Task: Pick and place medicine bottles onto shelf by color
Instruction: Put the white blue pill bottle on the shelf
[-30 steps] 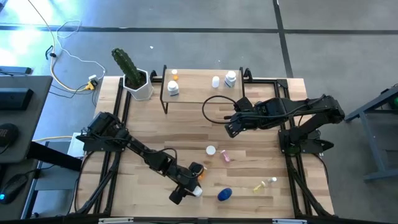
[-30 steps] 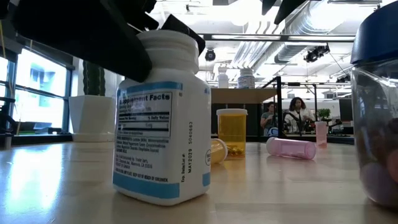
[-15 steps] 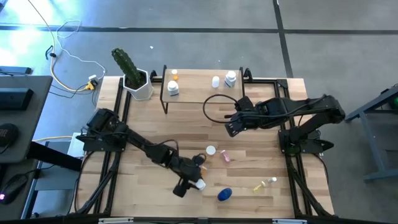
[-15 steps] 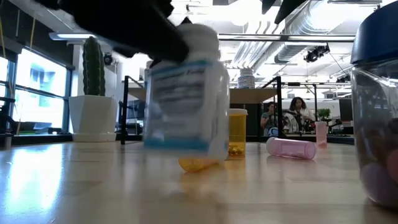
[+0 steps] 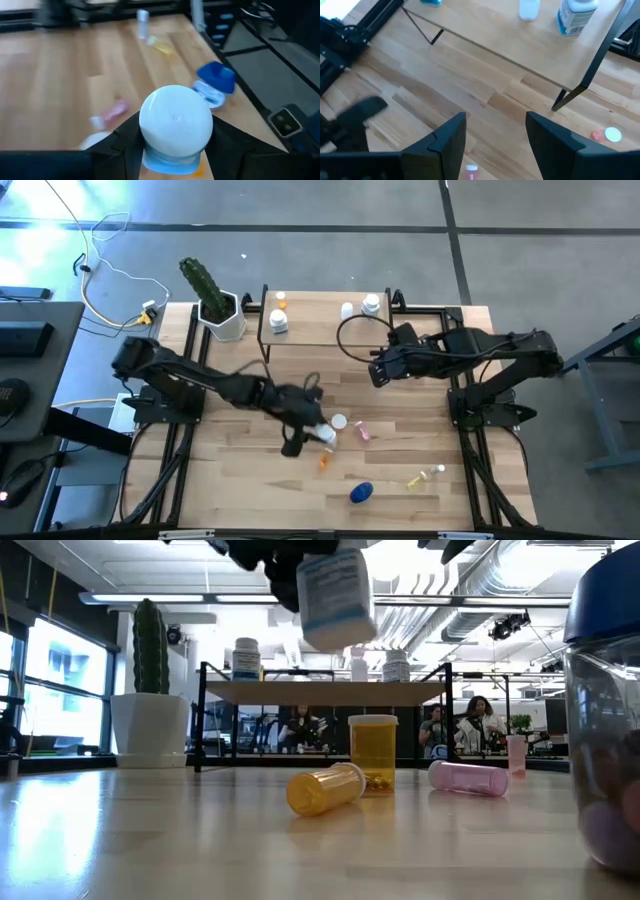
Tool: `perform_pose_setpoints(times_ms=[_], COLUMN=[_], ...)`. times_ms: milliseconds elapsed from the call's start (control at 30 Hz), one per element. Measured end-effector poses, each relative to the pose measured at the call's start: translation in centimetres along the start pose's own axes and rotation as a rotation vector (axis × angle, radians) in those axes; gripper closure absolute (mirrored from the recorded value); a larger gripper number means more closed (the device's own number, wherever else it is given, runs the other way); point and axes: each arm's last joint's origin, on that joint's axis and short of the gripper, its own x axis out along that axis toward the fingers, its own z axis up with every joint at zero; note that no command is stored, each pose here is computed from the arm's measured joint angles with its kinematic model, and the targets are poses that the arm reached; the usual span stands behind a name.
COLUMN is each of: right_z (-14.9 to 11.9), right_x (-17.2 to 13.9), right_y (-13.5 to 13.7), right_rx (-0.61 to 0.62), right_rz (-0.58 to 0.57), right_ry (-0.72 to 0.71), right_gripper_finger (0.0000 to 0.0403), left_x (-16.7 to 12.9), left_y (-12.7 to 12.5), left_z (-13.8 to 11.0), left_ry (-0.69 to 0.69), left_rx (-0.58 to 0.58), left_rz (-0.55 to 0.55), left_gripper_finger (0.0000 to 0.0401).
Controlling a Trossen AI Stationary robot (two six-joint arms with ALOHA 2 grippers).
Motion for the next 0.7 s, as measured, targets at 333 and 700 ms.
perform_pose_setpoints(times_ms=[333, 700], right_z=[1.3, 2.4], right_x=[0.6, 1.2], right_y=[-0.6, -1.2], right_rx=[-0.031, -0.052], right_rz=[-0.004, -0.023], right_ry=[-0.007, -0.027], right_gripper_finger=[0.0206, 0.0206], left_x=[-8.1, -16.3], left_y=[6.2, 13.0], left_z=[2.2, 3.2], left_ry=[-0.117, -0.227], left_rx=[-0.036, -0.064], left_rz=[0.324, 0.693], left_gripper_finger=[0.0241, 0.024])
